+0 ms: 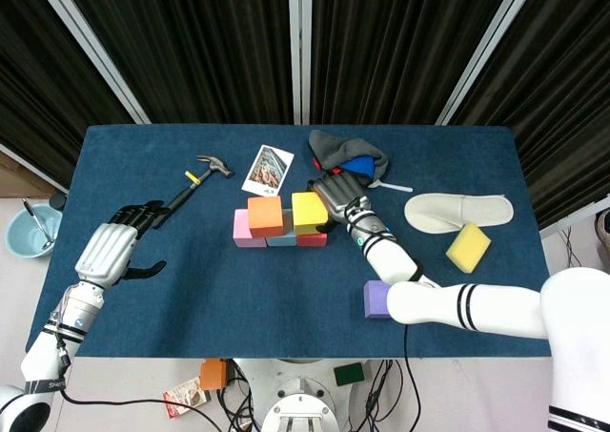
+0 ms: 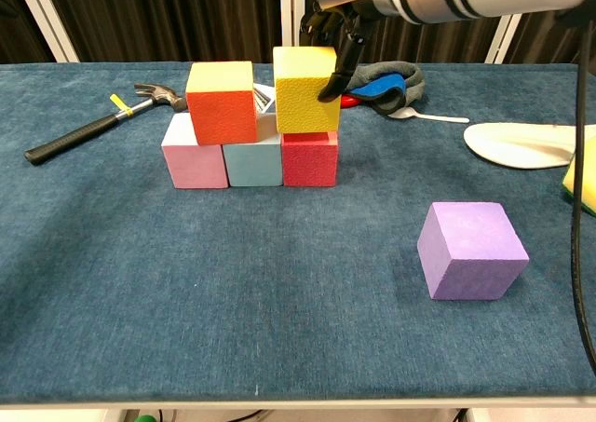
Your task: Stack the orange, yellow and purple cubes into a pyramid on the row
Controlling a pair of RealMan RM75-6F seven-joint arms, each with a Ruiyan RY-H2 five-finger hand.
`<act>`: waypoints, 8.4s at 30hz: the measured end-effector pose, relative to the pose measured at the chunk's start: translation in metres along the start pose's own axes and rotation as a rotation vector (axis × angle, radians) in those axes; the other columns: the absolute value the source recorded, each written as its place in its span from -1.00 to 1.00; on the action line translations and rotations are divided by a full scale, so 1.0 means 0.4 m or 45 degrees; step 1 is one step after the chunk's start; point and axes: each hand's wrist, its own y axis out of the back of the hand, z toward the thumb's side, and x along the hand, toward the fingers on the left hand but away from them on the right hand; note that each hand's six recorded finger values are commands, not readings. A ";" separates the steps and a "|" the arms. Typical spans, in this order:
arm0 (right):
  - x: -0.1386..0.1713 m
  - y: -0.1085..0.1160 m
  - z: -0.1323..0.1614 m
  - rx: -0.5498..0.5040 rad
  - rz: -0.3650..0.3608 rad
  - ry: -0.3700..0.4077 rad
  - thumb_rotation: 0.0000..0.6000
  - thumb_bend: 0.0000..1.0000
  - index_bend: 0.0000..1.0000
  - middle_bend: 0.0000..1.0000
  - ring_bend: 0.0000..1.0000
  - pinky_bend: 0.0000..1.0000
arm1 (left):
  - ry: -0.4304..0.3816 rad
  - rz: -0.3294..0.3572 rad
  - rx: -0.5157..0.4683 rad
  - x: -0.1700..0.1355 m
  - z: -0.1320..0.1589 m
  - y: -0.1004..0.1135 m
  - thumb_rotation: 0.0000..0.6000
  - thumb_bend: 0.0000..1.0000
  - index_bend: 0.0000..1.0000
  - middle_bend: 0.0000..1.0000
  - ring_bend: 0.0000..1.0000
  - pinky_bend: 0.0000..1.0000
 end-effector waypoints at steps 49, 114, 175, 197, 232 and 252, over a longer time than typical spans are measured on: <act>-0.028 -0.022 0.069 -0.008 0.033 -0.049 0.88 -0.38 -0.08 -0.29 -0.68 -0.46 | -0.003 -0.006 -0.018 -0.014 -0.017 -0.015 0.98 -0.66 -0.67 -0.75 -0.72 -0.72; -0.007 -0.034 0.063 -0.051 0.084 -0.082 0.87 -0.68 -0.75 -0.43 -0.82 -0.70 | -0.028 -0.021 -0.004 0.000 0.002 -0.021 0.97 -0.66 -0.67 -0.75 -0.72 -0.72; -0.181 -0.158 -0.079 -0.021 -0.005 -0.089 0.88 -0.90 -1.00 -0.91 -1.00 -0.79 | 0.078 -0.053 -0.049 0.004 -0.058 -0.041 0.98 -0.66 -0.67 -0.75 -0.72 -0.73; -0.074 -0.072 -0.120 0.030 -0.054 -0.060 0.88 -0.85 -1.00 -0.86 -1.00 -0.81 | 0.036 -0.211 0.122 0.074 -0.051 -0.108 1.00 -0.66 -0.60 -0.74 -0.72 -0.72; 0.511 -0.332 -0.234 -0.067 0.031 0.069 0.87 -0.93 -0.93 -0.74 -1.00 -0.64 | 0.142 -0.138 -0.013 0.031 -0.081 -0.084 1.00 -0.66 -0.61 -0.74 -0.72 -0.73; 0.418 -0.215 -0.177 -0.043 -0.171 0.159 1.00 -0.35 -0.14 -0.22 -0.67 -0.45 | 0.035 -0.031 0.049 -0.012 -0.043 -0.098 1.00 -0.66 -0.61 -0.74 -0.72 -0.73</act>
